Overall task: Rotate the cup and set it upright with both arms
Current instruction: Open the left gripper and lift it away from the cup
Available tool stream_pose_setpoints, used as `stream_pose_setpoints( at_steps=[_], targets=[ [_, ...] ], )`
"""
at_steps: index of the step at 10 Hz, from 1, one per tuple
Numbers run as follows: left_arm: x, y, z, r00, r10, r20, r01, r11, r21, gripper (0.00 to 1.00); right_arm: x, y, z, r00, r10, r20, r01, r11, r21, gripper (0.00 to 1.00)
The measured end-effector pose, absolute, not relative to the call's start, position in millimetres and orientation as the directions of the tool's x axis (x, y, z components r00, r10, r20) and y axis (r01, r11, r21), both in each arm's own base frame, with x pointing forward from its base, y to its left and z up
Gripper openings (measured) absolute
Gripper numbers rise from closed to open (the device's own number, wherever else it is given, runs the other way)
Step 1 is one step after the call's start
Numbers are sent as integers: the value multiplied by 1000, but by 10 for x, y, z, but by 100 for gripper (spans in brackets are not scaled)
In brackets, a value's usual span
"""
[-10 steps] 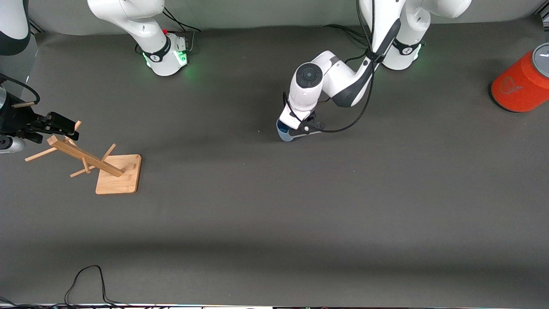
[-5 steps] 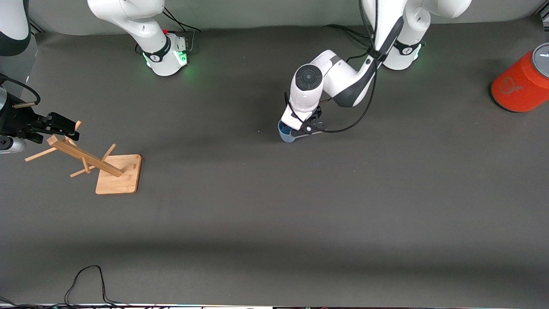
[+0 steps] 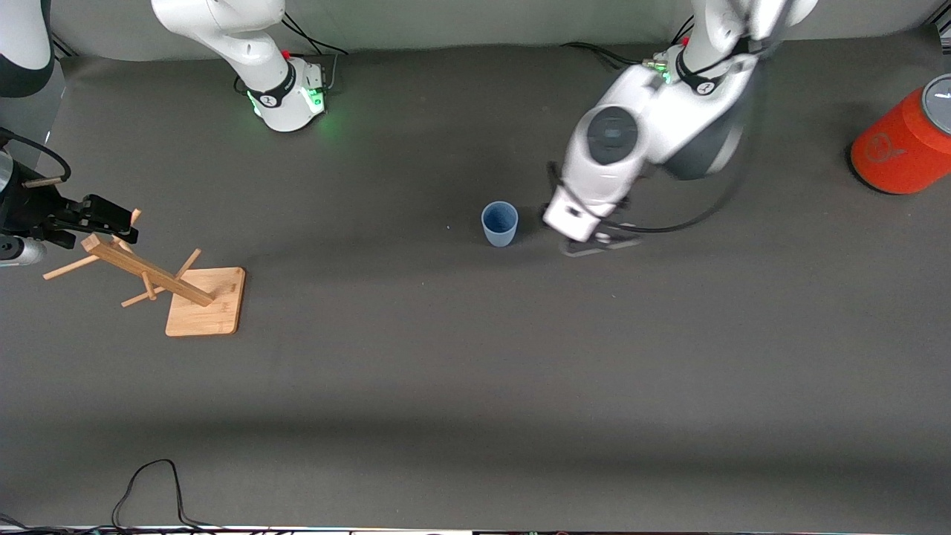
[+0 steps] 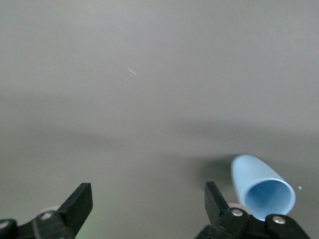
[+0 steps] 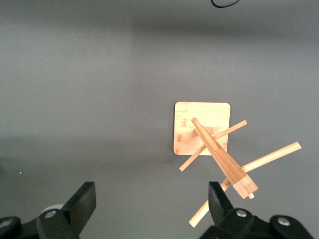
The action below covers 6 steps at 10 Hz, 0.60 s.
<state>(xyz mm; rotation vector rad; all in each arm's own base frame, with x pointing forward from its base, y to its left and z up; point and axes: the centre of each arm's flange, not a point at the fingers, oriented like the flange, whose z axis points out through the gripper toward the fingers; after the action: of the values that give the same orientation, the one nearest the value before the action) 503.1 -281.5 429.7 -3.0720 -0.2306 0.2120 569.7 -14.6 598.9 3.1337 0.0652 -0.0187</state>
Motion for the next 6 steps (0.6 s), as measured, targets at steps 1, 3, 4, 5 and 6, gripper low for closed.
stream_pose_setpoints(
  at_steps=[1,3,4,5,6],
  targets=[
    [5170,-2293,4610,984,125,-124,120,-992,-49,100,5697,-146,5988,999,42,-12,42,-999,7,100],
    [5251,-1468,5093,992,99,-81,98,-995,-25,100,5697,-146,5987,999,41,-12,42,-999,7,100],
    [5248,-1236,5233,995,84,-58,82,-996,-32,100,5697,-147,5986,999,41,-13,41,-999,7,100],
    [5237,-1076,5317,997,64,-45,62,-997,-53,100,5698,-146,5986,999,41,-13,41,-999,7,100],
    [5215,-930,5388,999,30,-45,27,-998,-64,100,5698,-146,5985,999,41,-13,42,-999,7,100]
  ],
)
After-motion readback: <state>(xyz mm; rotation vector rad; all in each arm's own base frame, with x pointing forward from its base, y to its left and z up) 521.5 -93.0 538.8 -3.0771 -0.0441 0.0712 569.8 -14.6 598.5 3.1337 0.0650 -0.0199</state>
